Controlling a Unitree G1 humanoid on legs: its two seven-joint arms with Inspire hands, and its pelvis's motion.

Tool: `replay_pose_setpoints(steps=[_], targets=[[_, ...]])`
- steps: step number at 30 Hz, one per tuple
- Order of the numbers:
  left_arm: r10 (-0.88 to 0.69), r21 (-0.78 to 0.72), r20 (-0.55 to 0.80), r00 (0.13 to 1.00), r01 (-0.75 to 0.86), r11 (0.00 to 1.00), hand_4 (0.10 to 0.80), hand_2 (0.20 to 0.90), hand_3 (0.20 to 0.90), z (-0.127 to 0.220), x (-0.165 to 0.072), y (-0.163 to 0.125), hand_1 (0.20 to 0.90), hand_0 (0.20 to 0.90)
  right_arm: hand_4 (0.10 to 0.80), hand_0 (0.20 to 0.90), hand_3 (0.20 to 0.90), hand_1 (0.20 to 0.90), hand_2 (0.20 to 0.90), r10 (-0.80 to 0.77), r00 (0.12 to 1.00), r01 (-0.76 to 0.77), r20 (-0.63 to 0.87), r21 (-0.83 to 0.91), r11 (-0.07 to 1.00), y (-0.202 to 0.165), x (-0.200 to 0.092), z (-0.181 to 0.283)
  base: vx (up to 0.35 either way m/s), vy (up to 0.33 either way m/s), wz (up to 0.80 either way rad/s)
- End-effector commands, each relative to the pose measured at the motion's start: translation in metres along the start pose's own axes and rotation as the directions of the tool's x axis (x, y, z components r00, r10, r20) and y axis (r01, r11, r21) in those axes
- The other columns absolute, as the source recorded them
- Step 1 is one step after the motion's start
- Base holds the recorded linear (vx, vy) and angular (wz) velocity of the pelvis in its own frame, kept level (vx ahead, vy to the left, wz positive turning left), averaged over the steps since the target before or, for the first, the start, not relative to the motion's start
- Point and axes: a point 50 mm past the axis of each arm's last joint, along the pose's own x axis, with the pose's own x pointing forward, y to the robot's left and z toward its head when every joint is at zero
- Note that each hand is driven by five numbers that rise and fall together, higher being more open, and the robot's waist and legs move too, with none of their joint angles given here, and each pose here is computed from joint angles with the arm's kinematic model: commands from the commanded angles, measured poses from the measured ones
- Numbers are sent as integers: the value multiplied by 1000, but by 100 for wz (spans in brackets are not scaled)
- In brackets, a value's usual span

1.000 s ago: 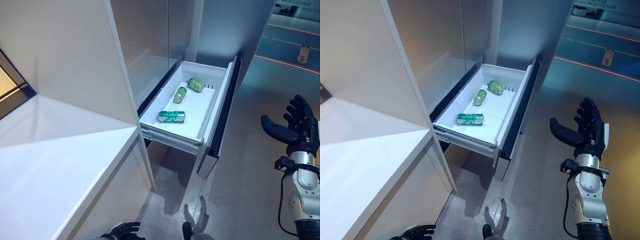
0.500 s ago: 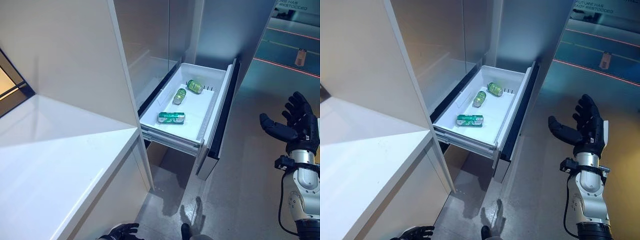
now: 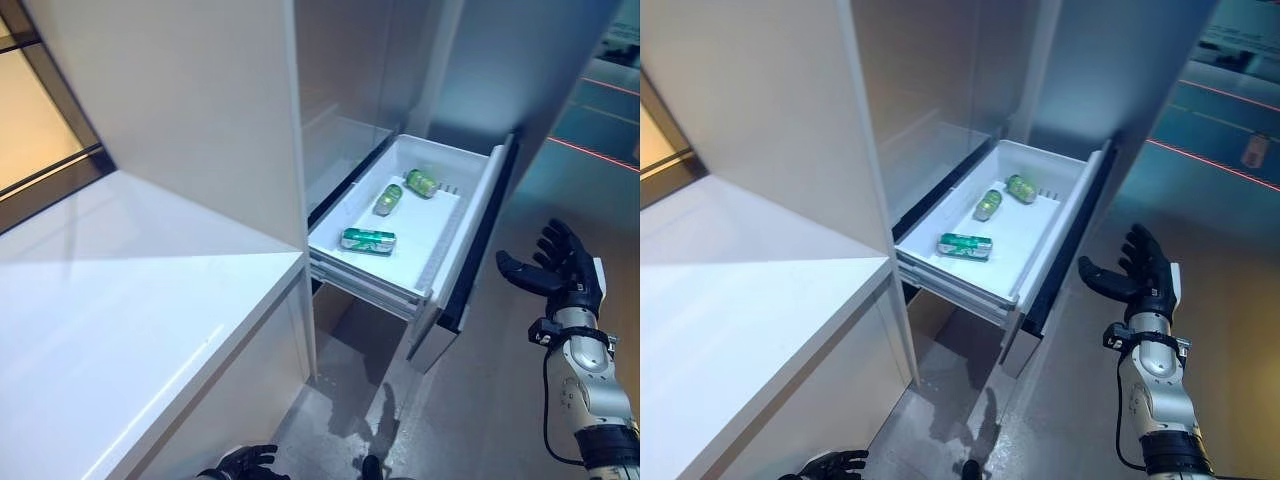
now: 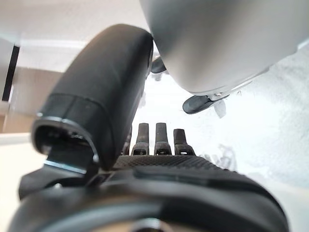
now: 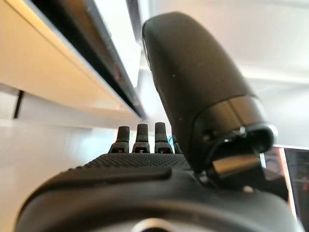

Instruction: Put drinks into fridge and close the fridge

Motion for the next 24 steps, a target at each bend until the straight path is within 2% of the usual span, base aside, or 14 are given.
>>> replay_pose_setpoints(steps=[1,6,10,19,24], targets=[[55,29,-62,997,-53,998,800,900,900,-14,-7,17,900,900,800,900,900,900,900,-212,923,216,320,22,976,-28,37,94,39,-37,25],[58,22,-38,998,-58,998,800,900,900,-15,-8,19,900,900,800,900,900,900,900,-370,886,377,278,27,926,-53,43,90,0,-31,25],[65,10,-4,998,-65,998,800,900,900,-6,-8,23,900,900,800,900,900,900,900,-409,877,408,250,59,911,-59,43,86,-36,-26,7],[60,8,97,994,-61,998,800,900,900,19,-6,22,900,900,800,900,900,900,900,-354,921,326,164,175,929,-53,48,74,-8,-13,4],[64,1,180,982,-65,998,800,900,900,43,-5,22,900,900,800,900,900,900,900,-217,947,152,238,263,953,-30,53,93,-50,-9,2]])
